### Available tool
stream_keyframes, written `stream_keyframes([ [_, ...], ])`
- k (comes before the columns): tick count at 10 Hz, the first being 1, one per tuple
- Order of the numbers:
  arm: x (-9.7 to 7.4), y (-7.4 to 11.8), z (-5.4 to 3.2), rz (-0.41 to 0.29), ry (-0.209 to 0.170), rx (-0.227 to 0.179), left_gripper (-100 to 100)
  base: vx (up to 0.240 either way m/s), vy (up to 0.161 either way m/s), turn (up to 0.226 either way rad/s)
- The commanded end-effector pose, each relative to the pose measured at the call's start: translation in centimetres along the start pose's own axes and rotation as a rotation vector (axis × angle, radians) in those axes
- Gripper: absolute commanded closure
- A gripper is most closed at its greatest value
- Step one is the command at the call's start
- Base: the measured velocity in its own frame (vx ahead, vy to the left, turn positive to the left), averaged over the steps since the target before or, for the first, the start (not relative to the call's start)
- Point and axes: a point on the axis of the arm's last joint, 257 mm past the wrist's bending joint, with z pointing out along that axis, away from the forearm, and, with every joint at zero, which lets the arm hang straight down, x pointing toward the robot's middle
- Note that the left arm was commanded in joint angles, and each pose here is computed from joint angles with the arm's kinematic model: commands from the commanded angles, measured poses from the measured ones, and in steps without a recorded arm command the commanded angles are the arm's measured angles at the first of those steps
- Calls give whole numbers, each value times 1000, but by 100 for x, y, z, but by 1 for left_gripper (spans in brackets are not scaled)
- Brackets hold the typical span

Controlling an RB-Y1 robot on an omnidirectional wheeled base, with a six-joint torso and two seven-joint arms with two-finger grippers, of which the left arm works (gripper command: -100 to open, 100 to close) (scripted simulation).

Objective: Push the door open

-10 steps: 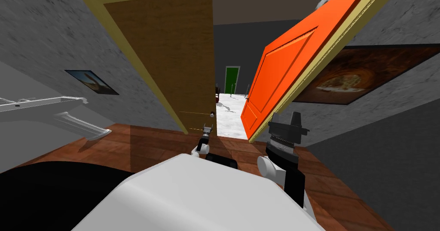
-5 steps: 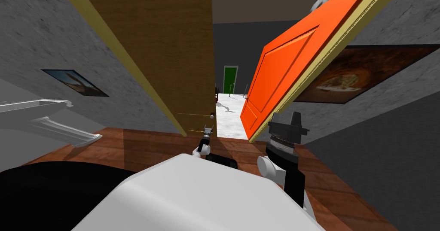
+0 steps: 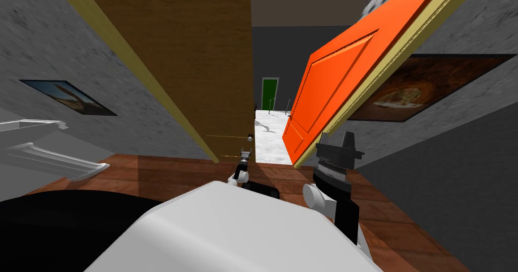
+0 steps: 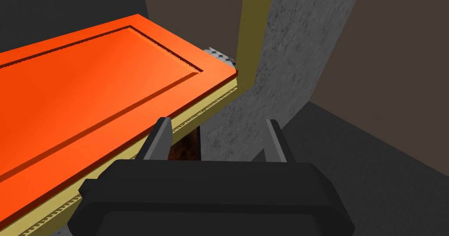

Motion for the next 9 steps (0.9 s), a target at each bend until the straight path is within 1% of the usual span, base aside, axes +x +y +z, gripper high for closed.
stream_keyframes([
  [1,-4,-134,19,21,3,5,-100,121,37,-28],
  [3,-8,-228,31,32,5,11,-100,185,33,-25],
  [5,-14,-274,33,33,5,16,-100,181,11,-24],
  [7,-22,-260,25,24,3,20,-100,222,23,-27],
  [8,-28,-222,16,12,0,22,-100,208,31,-19],
  [9,-24,-244,21,18,2,21,-100,92,17,-5],
])
